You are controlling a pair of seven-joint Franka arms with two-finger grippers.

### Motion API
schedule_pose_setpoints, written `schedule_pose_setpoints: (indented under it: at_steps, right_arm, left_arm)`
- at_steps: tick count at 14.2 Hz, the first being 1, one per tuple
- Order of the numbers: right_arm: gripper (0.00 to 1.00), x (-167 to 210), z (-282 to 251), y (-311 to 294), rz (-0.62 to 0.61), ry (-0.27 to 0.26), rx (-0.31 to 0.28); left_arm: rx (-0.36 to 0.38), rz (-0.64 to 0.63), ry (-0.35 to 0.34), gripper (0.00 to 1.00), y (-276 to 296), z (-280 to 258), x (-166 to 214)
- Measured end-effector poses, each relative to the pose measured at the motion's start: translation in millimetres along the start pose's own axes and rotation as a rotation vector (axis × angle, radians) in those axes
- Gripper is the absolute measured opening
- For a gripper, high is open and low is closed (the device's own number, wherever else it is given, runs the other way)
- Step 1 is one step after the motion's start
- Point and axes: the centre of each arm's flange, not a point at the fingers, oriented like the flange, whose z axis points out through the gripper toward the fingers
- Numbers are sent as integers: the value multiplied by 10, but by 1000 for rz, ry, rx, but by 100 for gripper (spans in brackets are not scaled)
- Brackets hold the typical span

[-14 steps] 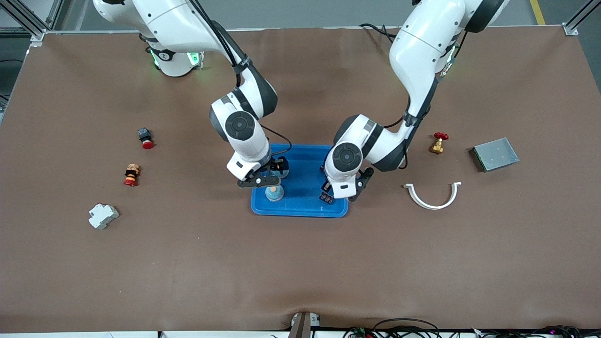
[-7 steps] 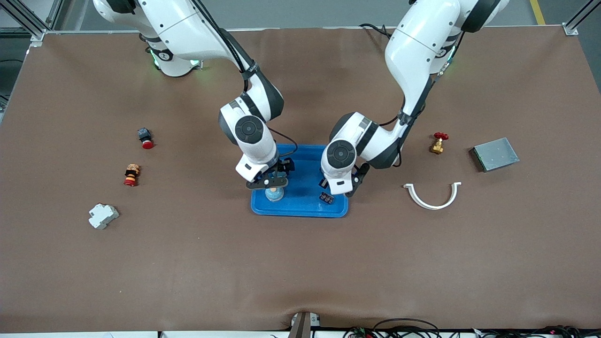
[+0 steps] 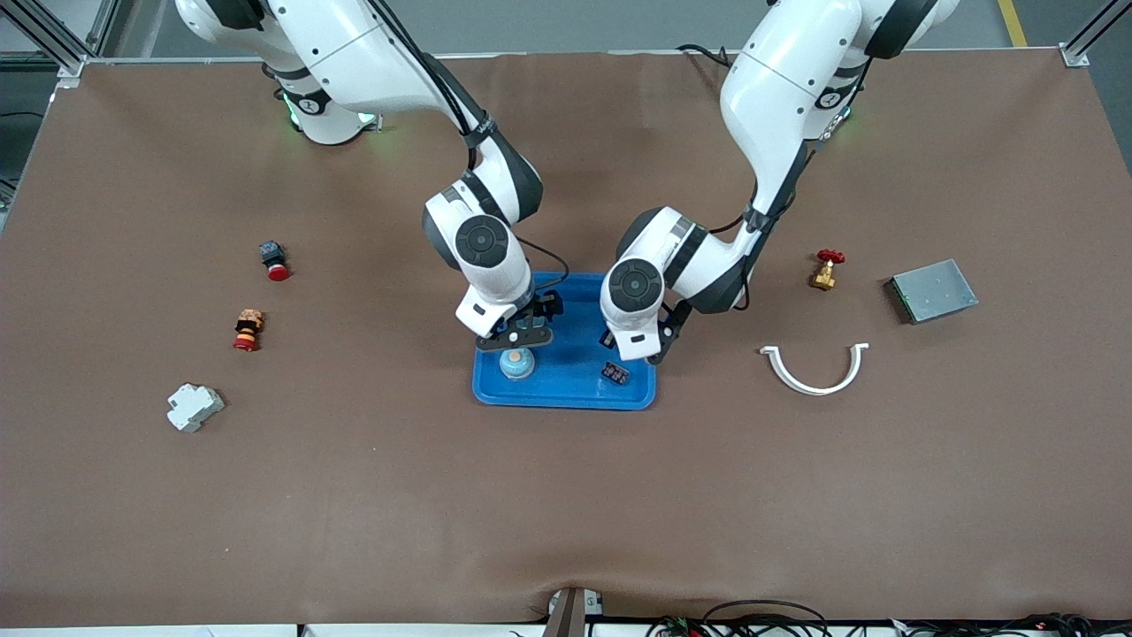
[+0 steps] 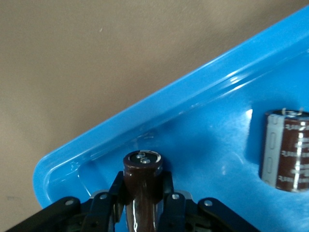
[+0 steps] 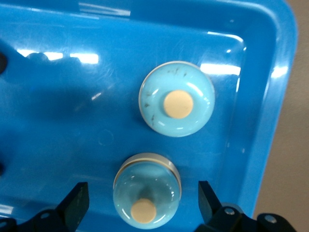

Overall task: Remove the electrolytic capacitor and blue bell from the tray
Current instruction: 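Lift the capacitor toward the white arch while the right gripper lifts the bell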

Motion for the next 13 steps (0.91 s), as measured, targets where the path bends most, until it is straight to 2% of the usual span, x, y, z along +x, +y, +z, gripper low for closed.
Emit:
schedule_pose_setpoints:
  at_steps: [4, 8, 11, 13]
  right_arm:
    - [100, -48, 96, -24, -7, -13, -9]
    - [100, -76, 152, -13, -8, -22, -15]
    - [100, -78, 153, -14, -8, -22, -15]
    - [100, -80, 156, -14, -8, -23, -15]
  left_arm:
    - [-68, -8, 13, 33, 30, -458, 125]
    - [-155, -54, 10, 33, 25, -1133, 727]
    - [-97, 45, 15, 33, -193, -1551, 1182]
    - [-48, 121, 7, 33, -379, -1719, 1622]
